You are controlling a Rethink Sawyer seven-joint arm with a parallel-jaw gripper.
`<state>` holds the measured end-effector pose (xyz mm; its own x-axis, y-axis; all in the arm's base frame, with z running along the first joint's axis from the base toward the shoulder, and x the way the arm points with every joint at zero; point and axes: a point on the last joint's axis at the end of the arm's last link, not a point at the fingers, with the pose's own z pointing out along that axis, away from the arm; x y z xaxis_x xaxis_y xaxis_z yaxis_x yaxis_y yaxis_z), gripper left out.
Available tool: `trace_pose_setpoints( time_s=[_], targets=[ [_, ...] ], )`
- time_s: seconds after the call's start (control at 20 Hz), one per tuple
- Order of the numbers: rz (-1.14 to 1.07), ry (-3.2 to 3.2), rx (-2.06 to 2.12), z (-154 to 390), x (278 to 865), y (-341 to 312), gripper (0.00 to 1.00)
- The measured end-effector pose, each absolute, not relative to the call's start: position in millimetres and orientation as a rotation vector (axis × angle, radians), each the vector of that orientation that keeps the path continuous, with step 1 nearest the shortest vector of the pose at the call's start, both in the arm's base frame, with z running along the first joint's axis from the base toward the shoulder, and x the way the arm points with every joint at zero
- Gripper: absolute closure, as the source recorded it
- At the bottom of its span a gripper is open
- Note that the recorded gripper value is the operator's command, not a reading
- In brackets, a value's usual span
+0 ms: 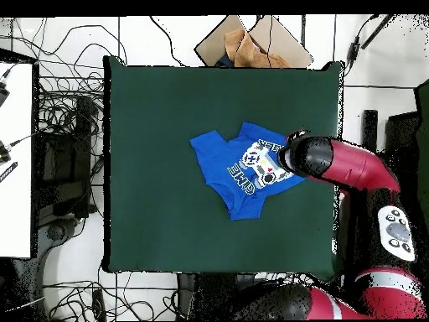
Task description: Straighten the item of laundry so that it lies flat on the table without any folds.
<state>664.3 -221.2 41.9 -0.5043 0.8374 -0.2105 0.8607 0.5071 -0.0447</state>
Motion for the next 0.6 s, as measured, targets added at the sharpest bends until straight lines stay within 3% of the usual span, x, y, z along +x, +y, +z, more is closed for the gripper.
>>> trace_pose_setpoints(
  time_s=[0.6],
  targets=[
    [-0.137, 2.631, 1.454, 13.7, 675.1, -192.8, 1.00]
  ],
)
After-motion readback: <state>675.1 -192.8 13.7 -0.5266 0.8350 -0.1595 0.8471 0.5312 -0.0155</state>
